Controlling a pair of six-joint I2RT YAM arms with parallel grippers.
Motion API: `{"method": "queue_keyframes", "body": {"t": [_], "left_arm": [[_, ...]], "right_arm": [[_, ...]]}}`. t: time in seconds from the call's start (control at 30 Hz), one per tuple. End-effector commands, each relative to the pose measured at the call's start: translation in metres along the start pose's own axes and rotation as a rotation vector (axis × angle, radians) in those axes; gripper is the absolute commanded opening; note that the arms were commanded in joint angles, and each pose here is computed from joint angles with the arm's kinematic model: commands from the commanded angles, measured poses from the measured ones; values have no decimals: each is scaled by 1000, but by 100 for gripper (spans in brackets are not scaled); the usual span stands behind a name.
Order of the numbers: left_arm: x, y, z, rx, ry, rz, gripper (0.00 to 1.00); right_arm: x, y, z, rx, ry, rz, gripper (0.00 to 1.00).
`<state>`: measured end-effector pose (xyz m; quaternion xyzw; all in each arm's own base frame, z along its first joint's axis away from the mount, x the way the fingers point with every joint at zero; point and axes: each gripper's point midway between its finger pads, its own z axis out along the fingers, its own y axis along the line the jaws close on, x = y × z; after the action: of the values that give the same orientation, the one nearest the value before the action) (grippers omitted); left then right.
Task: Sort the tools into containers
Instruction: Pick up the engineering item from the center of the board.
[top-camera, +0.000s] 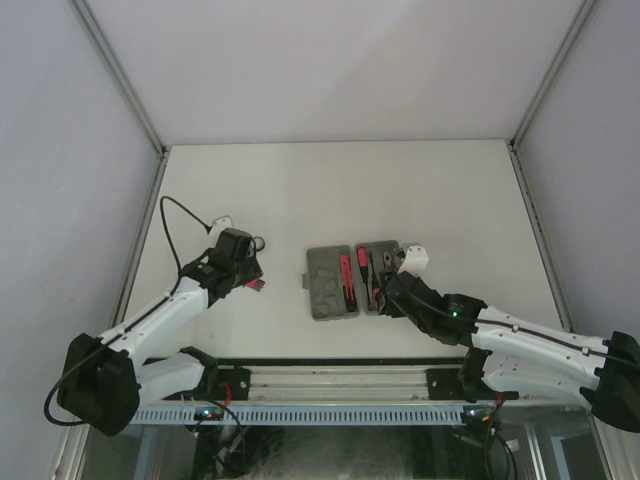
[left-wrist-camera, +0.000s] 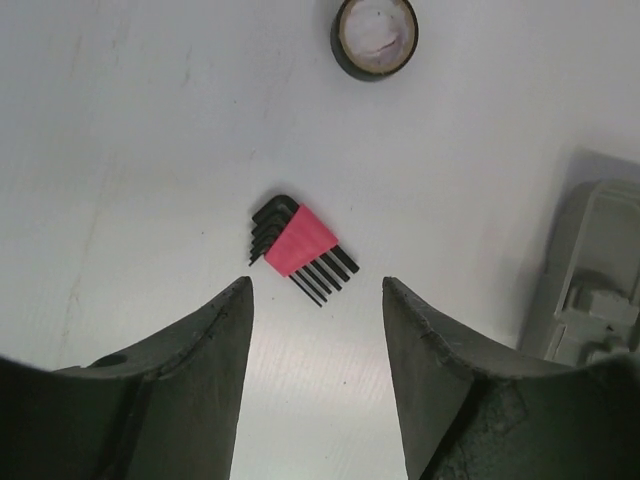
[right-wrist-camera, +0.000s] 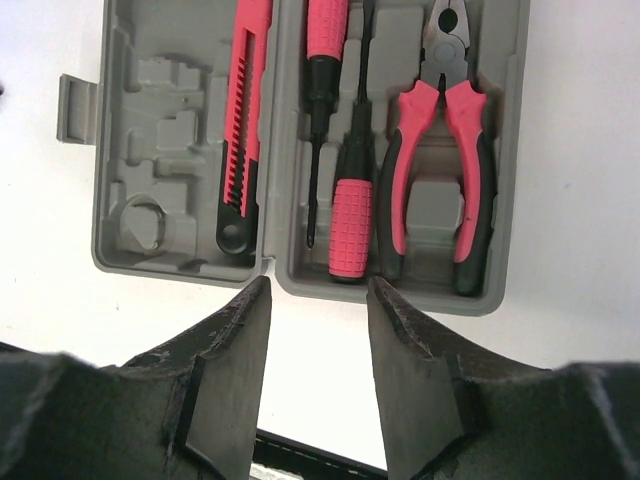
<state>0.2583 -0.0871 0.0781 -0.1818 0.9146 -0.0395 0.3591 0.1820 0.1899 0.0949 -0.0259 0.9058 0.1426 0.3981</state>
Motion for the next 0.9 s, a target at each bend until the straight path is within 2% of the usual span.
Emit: {"method": "queue_keyframes", "body": {"t": [0.0, 0.1, 0.43, 0.6, 0.87], "left_arm": [[-37, -13, 0, -1, -61, 7, 60], [-51, -17, 6, -15, -57, 41, 64], [-84, -34, 40, -47, 10, 75, 69], [-79, -38, 63, -80, 75, 100, 73], [-72, -38, 86, -106, 127, 120, 71]], "right_arm": [[0, 1, -1, -23, 6, 20, 43], [2, 2, -2, -37, 10, 23, 43], [11, 4, -4, -72, 38, 21, 42], [12, 4, -5, -75, 42, 23, 42], [14, 3, -5, -78, 48, 23, 42]]}}
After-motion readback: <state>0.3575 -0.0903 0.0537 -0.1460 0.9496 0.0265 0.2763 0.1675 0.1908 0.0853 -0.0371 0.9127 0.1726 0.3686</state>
